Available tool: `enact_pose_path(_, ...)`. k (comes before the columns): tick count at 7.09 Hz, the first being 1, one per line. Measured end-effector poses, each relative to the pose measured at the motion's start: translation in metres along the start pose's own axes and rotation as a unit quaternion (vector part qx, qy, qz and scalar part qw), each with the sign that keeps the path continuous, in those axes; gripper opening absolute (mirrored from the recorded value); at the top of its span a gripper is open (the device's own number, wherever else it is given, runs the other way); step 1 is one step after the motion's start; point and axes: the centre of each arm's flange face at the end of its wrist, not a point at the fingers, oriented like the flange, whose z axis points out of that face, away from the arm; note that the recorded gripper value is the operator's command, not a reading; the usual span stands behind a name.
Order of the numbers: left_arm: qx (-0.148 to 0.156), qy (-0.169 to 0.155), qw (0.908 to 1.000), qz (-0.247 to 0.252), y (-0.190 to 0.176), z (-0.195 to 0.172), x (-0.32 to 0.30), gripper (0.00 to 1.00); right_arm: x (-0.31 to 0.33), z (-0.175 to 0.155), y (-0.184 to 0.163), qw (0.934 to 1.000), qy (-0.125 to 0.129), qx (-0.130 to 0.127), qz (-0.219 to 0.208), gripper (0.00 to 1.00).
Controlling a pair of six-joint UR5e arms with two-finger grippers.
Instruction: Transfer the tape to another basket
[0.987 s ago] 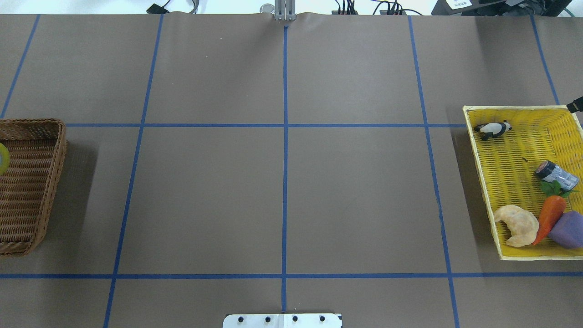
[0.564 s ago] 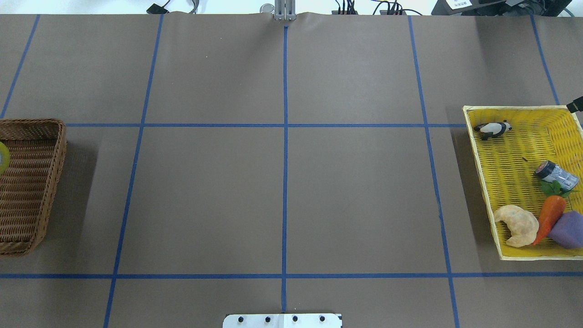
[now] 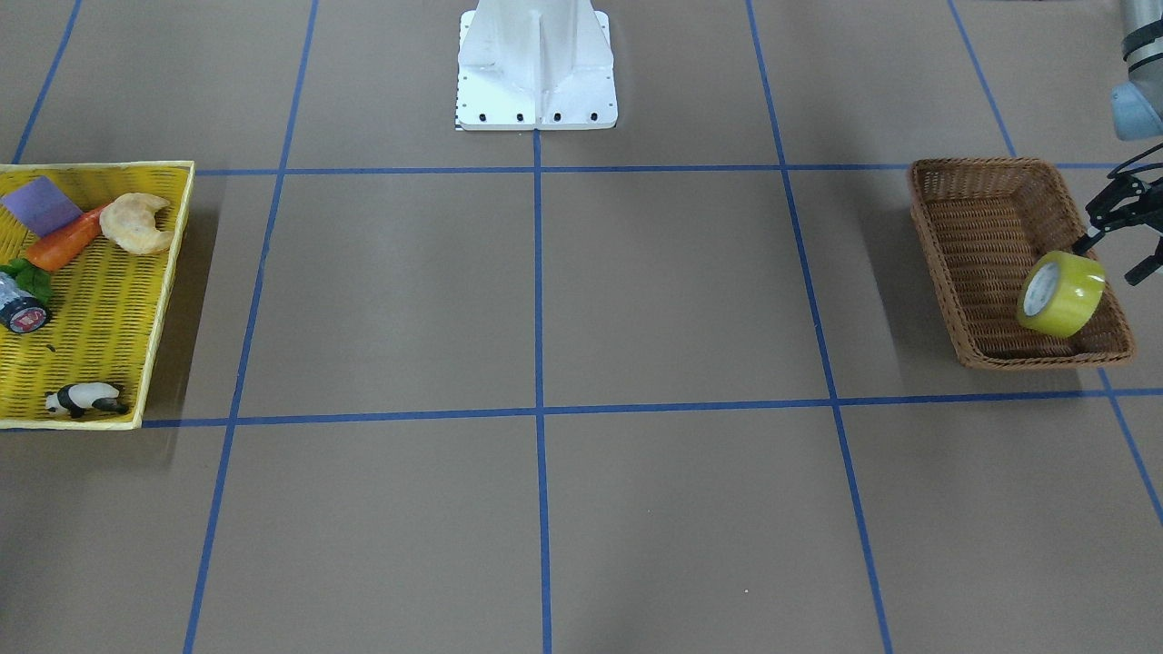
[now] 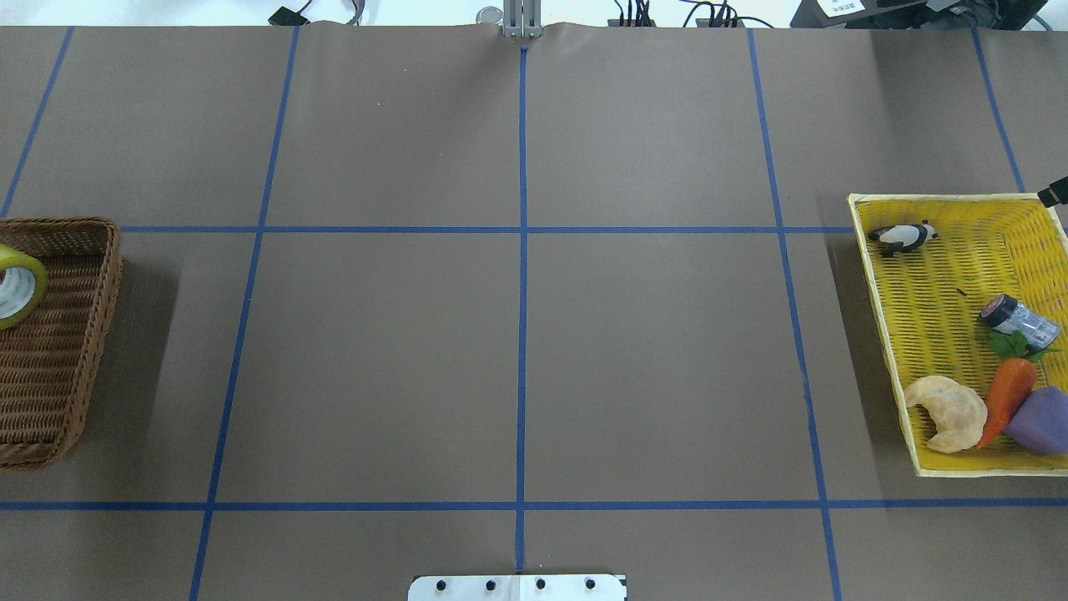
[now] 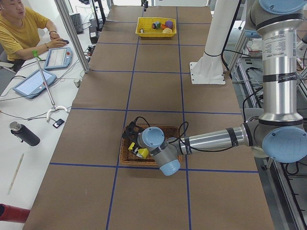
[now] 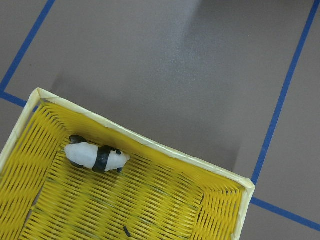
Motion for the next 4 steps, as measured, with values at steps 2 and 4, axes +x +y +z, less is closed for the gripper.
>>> enact_pose_path(2,0.004,0.003,1.0000,0.002,-0.021,0.004,0.003,0.98,0.002,0.000,0.000,1.0000,0.002,0.000,0.002,1.00)
enact_pose_path(4,0.002,-0.010,0.9998,-0.016,-0.041,0.001,-0.005,0.98,0.017,-0.002,0.004,0.9998,0.007,0.000,0.016,1.00)
